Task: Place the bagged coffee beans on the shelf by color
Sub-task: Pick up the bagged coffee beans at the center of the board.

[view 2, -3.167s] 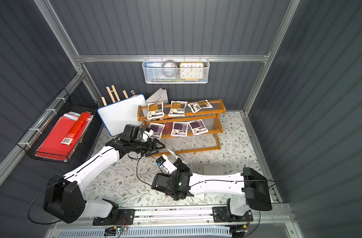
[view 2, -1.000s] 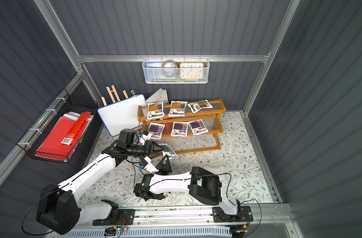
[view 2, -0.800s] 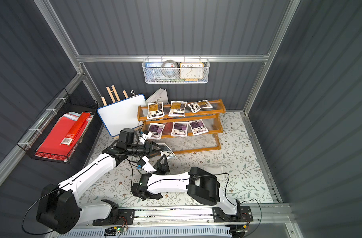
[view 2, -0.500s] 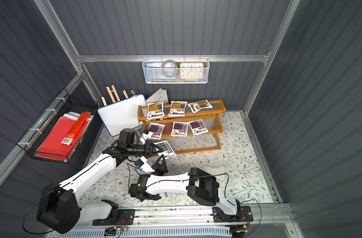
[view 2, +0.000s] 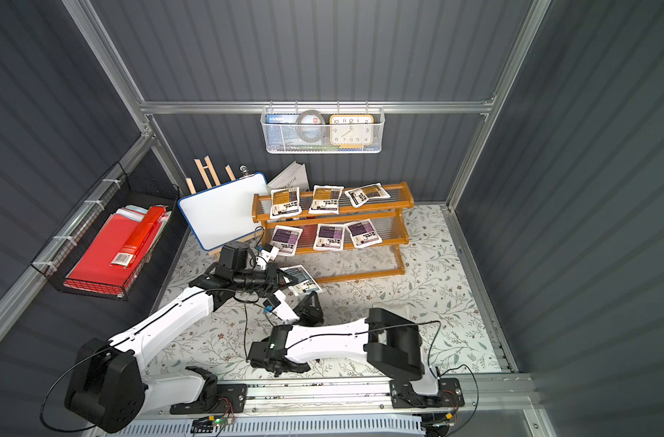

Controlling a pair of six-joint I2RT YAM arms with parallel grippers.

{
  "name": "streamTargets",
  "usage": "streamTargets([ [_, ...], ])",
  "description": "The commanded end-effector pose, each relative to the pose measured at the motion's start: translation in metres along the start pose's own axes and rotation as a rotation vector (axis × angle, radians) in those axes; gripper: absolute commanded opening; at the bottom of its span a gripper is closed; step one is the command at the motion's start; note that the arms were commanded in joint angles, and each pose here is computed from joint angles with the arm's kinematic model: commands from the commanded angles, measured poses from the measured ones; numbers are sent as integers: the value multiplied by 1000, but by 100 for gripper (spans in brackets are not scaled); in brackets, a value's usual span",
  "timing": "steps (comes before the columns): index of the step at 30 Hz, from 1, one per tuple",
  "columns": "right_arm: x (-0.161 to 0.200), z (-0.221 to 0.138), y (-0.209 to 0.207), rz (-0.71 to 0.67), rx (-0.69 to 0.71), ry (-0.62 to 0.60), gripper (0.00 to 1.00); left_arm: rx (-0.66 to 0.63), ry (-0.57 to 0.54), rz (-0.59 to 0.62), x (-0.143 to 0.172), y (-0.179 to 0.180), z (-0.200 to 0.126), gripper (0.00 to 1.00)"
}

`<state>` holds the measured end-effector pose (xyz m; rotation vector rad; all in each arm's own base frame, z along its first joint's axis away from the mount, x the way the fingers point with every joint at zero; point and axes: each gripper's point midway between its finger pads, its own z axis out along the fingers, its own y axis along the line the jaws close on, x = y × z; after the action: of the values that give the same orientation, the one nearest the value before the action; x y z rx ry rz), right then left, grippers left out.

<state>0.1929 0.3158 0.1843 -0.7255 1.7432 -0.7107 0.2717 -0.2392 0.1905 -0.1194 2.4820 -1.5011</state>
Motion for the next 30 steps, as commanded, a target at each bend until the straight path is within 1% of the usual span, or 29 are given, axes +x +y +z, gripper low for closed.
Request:
streamTargets([
  [1,5,-16,14,185,-322,72,52,-20,-47,37,-11,4,-2,0],
  [2,6,-21,13,237,-392,71,54,-20,-49,46,-11,3,-1,0],
  [4,2,-32,5,387,-526,47,55,-23,-45,56,-10,5,-1,0],
  [6,-1,-35,-11,522,-598,23,57,-30,-39,65,-7,8,-1,0],
  [10,-2,-13,-53,840,-710,54,57,-2,-36,112,0,6,-4,0],
  [13,-8,-6,-69,1046,-854,16,56,17,-22,171,8,4,-7,0],
  [16,-9,1,-79,1199,-956,-12,56,62,-14,215,16,-2,-11,0],
  [19,-8,0,-73,1257,-1051,-17,55,99,-4,266,24,-9,-15,0],
  [24,-10,-9,-49,1262,-1203,14,55,140,11,351,36,-17,-23,0],
  [27,-6,-7,-40,1277,-1216,29,55,171,21,371,43,-19,-25,0],
  [30,-4,-4,-38,1311,-1227,8,55,203,22,386,46,-23,-27,0],
])
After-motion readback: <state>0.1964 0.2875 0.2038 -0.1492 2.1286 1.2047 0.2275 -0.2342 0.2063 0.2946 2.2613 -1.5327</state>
